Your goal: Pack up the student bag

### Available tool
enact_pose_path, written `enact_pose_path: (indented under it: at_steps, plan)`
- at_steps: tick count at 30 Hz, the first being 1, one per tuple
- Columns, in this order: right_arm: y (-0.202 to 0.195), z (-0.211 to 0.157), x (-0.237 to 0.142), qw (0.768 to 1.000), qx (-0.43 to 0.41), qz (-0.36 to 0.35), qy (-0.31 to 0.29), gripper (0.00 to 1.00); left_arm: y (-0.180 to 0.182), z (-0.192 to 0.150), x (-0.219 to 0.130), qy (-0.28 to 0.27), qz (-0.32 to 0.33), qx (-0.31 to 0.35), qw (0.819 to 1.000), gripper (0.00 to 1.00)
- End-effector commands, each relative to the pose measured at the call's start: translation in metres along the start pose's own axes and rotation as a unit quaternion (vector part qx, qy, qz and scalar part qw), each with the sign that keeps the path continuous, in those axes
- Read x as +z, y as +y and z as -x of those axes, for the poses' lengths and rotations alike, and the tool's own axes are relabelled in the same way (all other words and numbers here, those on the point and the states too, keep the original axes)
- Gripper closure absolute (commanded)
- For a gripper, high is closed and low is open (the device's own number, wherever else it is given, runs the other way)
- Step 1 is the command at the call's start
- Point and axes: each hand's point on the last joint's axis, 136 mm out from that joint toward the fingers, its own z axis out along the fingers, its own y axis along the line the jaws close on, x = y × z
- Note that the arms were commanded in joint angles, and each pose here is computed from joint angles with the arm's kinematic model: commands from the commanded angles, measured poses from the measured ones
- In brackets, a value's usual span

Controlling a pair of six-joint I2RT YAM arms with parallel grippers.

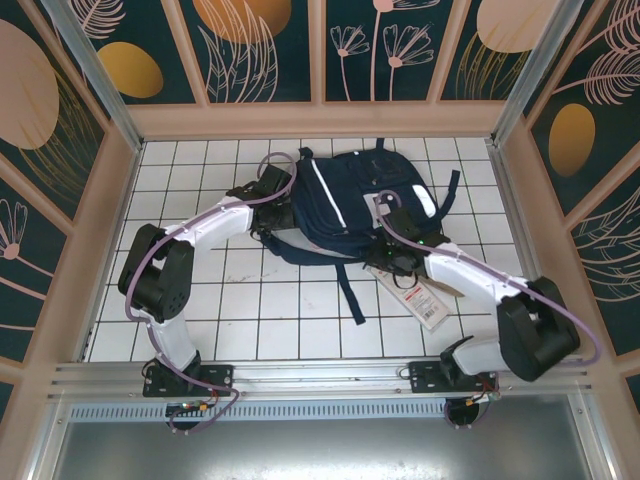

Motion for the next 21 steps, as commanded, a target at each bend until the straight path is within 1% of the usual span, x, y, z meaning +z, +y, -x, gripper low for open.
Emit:
enact_pose_path:
  at_steps: [1, 2, 5, 9, 11, 14, 16, 21]
  plan:
    - [0.044, 0.023, 0.008, 0.998, -0.032, 0.057, -0.021, 0.56, 0.041, -0.002, -0.009, 0.005, 0.111, 0.047, 0.993, 0.13]
    - [0.046, 0.028, 0.013, 0.998, -0.036, 0.051, -0.023, 0.57, 0.047, -0.004, -0.011, 0.006, 0.127, 0.050, 0.991, 0.09]
    - [0.049, 0.045, 0.026, 0.998, -0.043, 0.034, -0.033, 0.57, 0.063, -0.010, -0.012, 0.014, 0.162, 0.068, 0.984, 0.06]
    - [0.057, 0.067, 0.034, 0.997, -0.045, 0.037, -0.047, 0.57, 0.084, -0.016, -0.016, 0.021, 0.213, 0.090, 0.973, 0.06]
    - [0.049, 0.088, 0.038, 0.997, -0.034, 0.030, -0.058, 0.57, 0.091, -0.012, -0.021, 0.015, 0.232, 0.096, 0.968, 0.06]
    - [0.046, 0.108, 0.043, 0.997, -0.031, 0.032, -0.065, 0.57, 0.097, 0.000, -0.031, 0.004, 0.254, 0.096, 0.962, 0.05]
    - [0.048, 0.115, 0.044, 0.997, -0.036, 0.035, -0.067, 0.57, 0.091, 0.007, -0.037, -0.002, 0.236, 0.085, 0.968, 0.05]
    - [0.052, 0.122, 0.028, 0.996, -0.046, 0.038, -0.072, 0.55, 0.056, 0.013, -0.057, -0.013, 0.131, 0.049, 0.990, 0.07]
